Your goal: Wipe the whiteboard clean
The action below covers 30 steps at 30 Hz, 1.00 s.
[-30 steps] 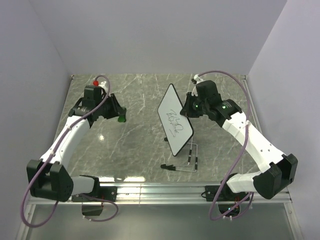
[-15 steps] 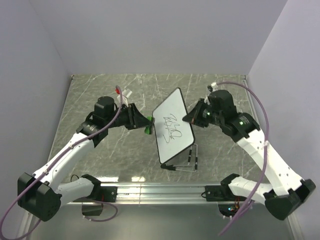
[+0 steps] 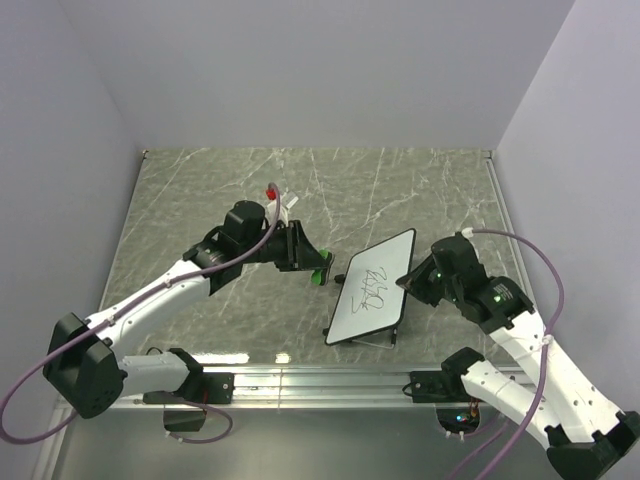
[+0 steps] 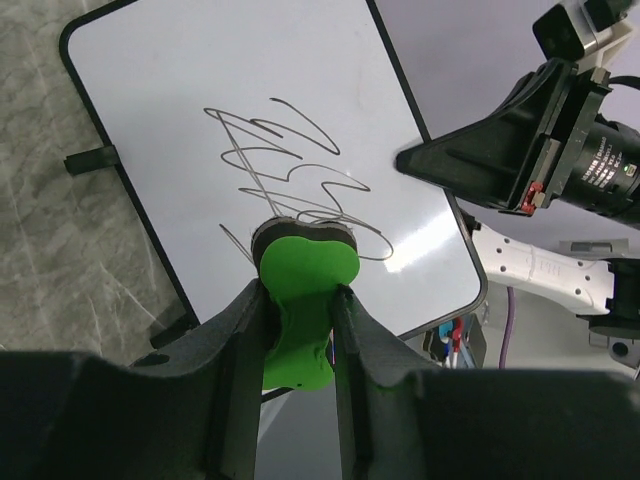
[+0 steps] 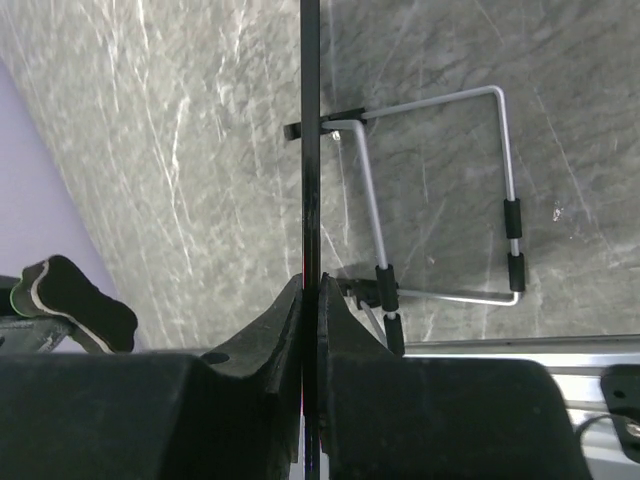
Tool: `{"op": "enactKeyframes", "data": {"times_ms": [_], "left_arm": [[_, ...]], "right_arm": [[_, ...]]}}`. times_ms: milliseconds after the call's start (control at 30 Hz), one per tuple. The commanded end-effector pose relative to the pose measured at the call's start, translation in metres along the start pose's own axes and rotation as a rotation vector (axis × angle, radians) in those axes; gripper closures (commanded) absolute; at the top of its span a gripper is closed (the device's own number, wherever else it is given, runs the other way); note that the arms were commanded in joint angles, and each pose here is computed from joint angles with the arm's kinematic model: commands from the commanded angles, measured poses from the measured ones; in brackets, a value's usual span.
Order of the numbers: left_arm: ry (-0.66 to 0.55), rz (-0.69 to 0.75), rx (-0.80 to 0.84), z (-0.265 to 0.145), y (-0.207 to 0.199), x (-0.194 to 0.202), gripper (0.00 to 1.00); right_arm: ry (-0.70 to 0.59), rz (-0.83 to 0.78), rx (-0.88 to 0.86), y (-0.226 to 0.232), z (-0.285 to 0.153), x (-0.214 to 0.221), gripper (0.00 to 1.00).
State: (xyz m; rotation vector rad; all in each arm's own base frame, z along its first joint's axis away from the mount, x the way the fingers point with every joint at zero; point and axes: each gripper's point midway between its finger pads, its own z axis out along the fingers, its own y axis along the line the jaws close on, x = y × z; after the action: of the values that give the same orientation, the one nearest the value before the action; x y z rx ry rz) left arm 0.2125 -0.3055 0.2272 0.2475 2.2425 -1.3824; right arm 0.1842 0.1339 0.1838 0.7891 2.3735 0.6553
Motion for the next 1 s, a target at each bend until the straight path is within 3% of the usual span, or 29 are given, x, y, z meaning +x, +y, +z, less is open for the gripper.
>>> {"op": "enactKeyframes", "data": {"times_ms": [0, 200, 367, 700, 967], "left_arm": [[-0.052, 0.044, 0.036, 0.002, -0.017, -0.018, 1.00], [-0.016, 0.057, 0.009, 0.019, -0.013, -0.013, 1.00], [-0.006, 0.063, -0.004, 0.031, -0.014, -0.013, 1.00], [0.002, 0.059, -0.005, 0.047, -0.018, -0.012, 1.00], [0.010, 0.078, -0.012, 0.063, -0.030, -0.008, 1.00]], "right_arm": [[-0.034, 0.068, -0.041, 0.006, 0.006, -0.004, 1.00], [0.030, 0.033, -0.066, -0.003, 0.017, 0.016, 1.00], [0.007, -0.055, 0.005, -0.024, 0.006, 0.013, 1.00], [0.007, -0.186, 0.017, -0.006, -0.019, -0.001, 1.00], [0.042, -0.212, 0.081, -0.034, -0.004, 0.012, 1.00]]}}
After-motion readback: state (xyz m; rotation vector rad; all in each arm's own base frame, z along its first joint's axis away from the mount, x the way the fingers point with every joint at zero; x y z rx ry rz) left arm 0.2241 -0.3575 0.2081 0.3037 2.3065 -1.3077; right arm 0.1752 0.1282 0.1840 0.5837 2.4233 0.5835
